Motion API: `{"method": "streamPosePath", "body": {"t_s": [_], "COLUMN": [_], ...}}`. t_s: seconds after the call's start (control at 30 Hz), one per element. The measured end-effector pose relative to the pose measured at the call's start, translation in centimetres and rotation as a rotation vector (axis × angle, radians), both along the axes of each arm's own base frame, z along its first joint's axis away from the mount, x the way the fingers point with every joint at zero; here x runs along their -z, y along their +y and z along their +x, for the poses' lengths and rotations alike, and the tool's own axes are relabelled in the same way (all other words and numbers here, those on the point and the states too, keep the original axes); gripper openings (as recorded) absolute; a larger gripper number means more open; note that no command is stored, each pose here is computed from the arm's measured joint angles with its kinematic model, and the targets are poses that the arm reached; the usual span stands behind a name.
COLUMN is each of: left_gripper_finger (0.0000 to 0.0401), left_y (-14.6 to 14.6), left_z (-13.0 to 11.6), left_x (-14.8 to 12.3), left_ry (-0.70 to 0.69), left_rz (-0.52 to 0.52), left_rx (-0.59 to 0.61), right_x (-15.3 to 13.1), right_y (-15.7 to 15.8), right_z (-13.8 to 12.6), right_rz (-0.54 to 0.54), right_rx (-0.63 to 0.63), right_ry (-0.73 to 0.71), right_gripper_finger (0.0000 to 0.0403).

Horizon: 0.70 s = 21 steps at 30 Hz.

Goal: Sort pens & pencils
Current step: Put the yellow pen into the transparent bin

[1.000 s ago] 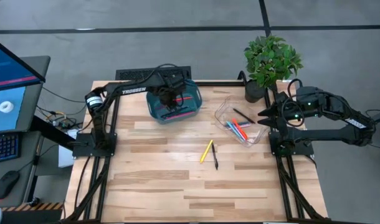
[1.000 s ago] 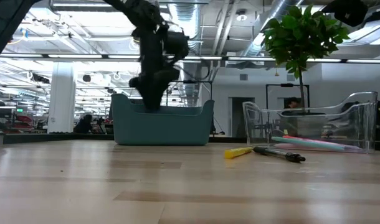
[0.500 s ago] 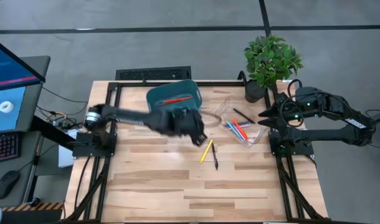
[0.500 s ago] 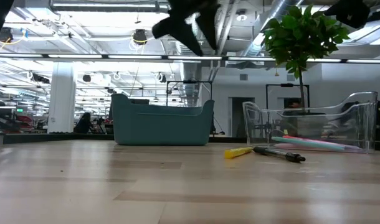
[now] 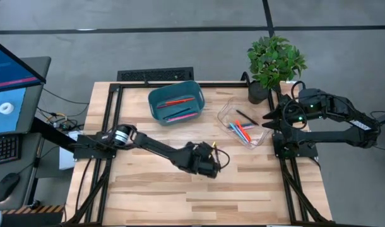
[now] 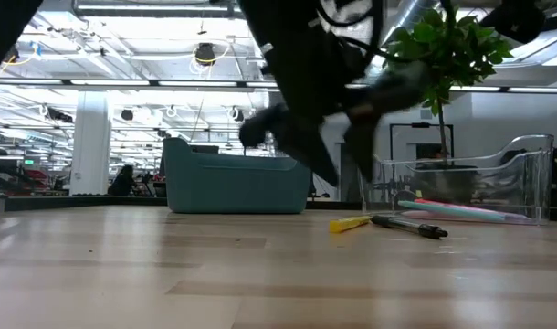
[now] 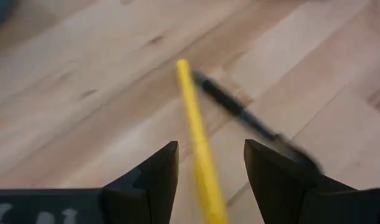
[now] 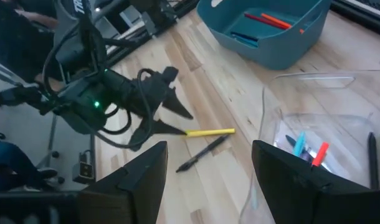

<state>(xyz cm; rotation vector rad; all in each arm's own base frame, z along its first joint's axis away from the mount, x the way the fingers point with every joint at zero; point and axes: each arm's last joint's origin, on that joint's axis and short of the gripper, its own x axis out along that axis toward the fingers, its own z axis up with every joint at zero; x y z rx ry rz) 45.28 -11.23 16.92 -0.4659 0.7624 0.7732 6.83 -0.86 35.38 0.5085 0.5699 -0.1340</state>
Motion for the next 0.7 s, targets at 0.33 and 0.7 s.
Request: {"method": "streamPosePath", "body": {"t_s": [0.33,0.7], "left_gripper_finger": [0.0173,0.003], "left_y": [-0.2,0.0], "left_z": [1.0,0.9], "left_x": [4.9,5.7], "left_ry": [0.045,0.122], "left_rz": [0.02,-0.065], "left_rx": [-0.013,0.047], "right_x": [0.5,0.5], "right_y": [0.1,0.1], "right_z": [-0.3,-0.4], "right_rz": [0.002,0.004], "right_rx": [-0.022,-0.025], "right_ry": [0.055,0.065], "right_gripper_finger": [0.0254,0.0254]}}
